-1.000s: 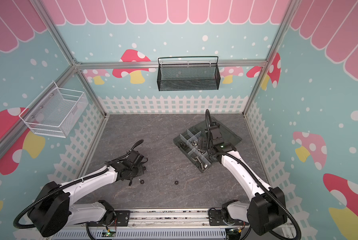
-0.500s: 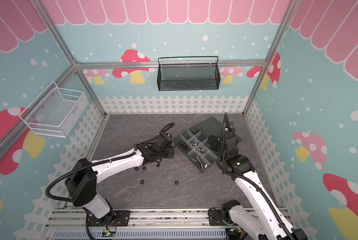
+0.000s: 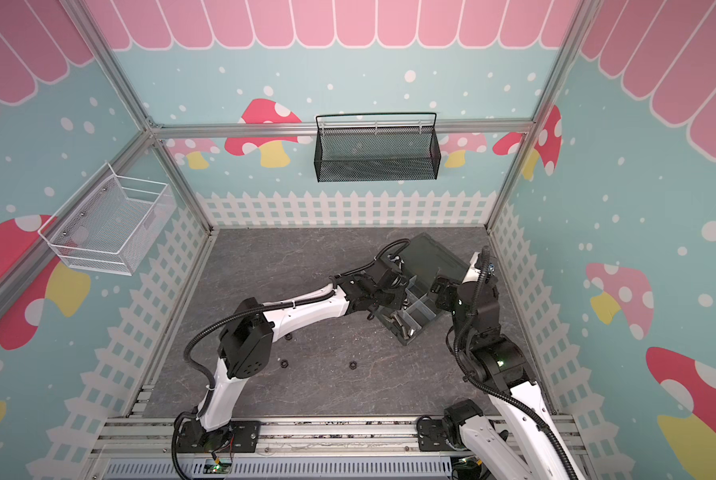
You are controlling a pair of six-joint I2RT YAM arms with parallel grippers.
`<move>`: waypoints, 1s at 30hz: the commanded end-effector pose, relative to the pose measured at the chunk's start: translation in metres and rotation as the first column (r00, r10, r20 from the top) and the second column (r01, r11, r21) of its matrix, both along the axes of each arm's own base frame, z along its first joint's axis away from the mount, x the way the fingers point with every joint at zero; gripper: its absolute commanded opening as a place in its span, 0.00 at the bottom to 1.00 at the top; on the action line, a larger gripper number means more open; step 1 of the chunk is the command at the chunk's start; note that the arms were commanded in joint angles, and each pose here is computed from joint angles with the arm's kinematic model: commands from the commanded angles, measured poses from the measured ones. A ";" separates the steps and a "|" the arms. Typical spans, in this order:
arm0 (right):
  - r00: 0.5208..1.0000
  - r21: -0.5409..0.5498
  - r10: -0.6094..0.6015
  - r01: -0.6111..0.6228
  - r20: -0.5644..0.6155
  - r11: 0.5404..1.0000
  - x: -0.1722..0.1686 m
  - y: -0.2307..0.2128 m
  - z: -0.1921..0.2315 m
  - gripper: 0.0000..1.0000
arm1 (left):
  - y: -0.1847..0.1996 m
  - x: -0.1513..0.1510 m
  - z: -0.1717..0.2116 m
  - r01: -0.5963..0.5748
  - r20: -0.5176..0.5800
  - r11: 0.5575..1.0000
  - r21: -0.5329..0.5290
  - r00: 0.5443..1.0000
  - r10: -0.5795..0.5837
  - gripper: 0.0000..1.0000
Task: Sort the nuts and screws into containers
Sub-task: 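Carry the black nut over the box while the right arm swings aside, then open the left gripper to drop the black nut into an empty compartment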
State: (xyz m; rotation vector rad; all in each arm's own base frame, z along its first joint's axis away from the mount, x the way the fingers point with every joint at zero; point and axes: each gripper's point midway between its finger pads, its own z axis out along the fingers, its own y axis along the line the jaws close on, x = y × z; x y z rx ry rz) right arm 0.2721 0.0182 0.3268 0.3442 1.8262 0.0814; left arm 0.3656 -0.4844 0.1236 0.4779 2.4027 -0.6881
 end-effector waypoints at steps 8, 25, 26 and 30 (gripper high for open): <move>1.000 0.002 0.007 -0.007 0.004 1.000 0.005 0.002 -0.003 0.97 | -0.017 0.003 -0.013 0.043 -0.034 0.999 0.008 0.999 -0.042 0.29; 1.000 -0.006 0.028 -0.028 0.003 1.000 0.008 0.006 0.000 0.97 | -0.002 0.009 0.017 -0.018 0.020 1.000 0.023 1.000 0.017 0.55; 1.000 -0.004 0.029 -0.029 0.005 1.000 0.008 0.006 0.001 0.97 | 0.003 0.008 0.023 -0.030 0.030 0.999 0.026 0.999 0.029 0.55; 0.999 -0.001 0.037 -0.037 0.008 0.999 0.009 0.008 0.003 0.97 | 0.030 0.004 0.040 -0.088 0.069 0.996 0.030 0.994 0.086 0.60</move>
